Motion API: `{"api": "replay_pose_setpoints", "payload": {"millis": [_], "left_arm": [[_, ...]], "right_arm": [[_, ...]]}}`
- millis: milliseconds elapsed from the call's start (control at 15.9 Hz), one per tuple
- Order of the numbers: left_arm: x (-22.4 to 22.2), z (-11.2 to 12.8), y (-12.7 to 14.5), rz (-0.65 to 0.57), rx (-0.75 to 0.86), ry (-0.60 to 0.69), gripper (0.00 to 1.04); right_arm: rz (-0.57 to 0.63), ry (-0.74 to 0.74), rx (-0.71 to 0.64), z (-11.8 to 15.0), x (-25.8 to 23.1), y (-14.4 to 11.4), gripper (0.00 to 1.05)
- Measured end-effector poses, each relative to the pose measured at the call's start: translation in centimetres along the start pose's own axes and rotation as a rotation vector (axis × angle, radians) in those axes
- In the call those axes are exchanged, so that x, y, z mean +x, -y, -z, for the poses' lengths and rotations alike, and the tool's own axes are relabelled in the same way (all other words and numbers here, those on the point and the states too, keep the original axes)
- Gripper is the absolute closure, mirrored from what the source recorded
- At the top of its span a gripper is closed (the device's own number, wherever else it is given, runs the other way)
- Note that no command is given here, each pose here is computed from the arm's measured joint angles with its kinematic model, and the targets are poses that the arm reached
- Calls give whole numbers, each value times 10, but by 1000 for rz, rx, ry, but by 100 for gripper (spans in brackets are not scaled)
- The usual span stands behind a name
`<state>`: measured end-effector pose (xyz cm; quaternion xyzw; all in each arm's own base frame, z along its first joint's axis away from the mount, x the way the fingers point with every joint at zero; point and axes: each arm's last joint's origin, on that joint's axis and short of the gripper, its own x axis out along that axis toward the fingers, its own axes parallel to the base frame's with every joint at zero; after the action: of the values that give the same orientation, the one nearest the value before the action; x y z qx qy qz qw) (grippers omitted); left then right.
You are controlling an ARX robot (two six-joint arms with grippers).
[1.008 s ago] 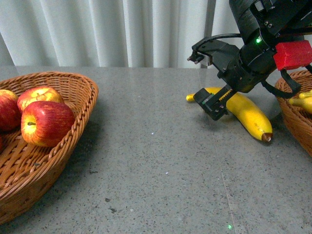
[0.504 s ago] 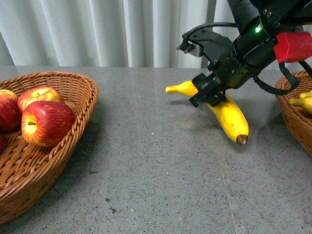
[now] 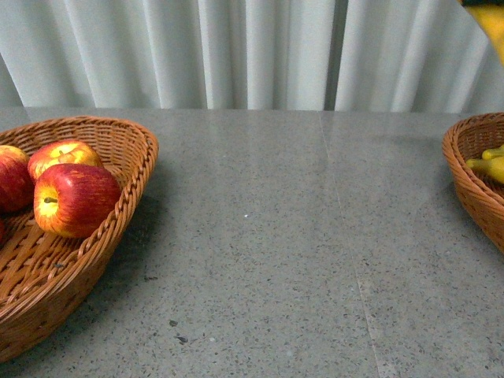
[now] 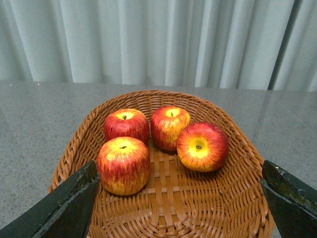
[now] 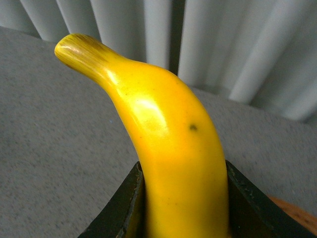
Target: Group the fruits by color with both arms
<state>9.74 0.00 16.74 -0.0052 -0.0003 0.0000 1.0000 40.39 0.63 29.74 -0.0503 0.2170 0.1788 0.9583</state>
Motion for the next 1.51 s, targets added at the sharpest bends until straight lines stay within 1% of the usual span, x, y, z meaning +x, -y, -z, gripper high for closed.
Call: {"api": "replay_pose_setpoints", "payload": {"millis": [63,189,315,378,504,567,693,756,882,1008,1071,1134,1196,1259,1322,1385,1448,1511], "left_arm": [[0,0,0,0,0,0,7],[0,0,0,0,0,0,7],[0,0,0,0,0,0,7],[0,0,0,0,0,0,7],[0,0,0,0,0,0,7],[0,0,0,0,0,0,7],[0,0,0,0,0,0,7],[0,0,0,0,0,0,7],[0,0,0,0,0,0,7],[0,0,0,0,0,0,7],[0,0,0,0,0,0,7],[0,0,0,0,0,0,7],[0,0,0,0,0,0,7],[0,0,0,0,0,0,7],[0,0,0,0,0,0,7],[0,0,0,0,0,0,7],[0,0,0,0,0,0,7],[0,0,0,-1,0,0,7]], "right_arm": [[11,-20,33,21,-8,19,67],[15,-28,69,49,-25,39,67],[20,-3,84,67,-46,53,67],[37,20,87,78,-60,65,67],[64,30,83,95,-71,78,67],[68,24,77,108,-75,83,67],[53,14,71,121,-79,86,67],[64,13,48,124,-81,89,67],[73,21,37,125,-84,92,53],[61,35,36,124,-84,92,34],[53,45,42,121,-86,91,23],[50,62,45,116,-90,88,12],[51,82,47,111,-95,86,5],[50,104,49,105,-100,83,6],[31,208,52,80,-121,71,6],[-16,347,60,61,-163,35,7],[-59,433,66,80,-217,-10,7],[316,410,141,144,-242,-54,39]]}}
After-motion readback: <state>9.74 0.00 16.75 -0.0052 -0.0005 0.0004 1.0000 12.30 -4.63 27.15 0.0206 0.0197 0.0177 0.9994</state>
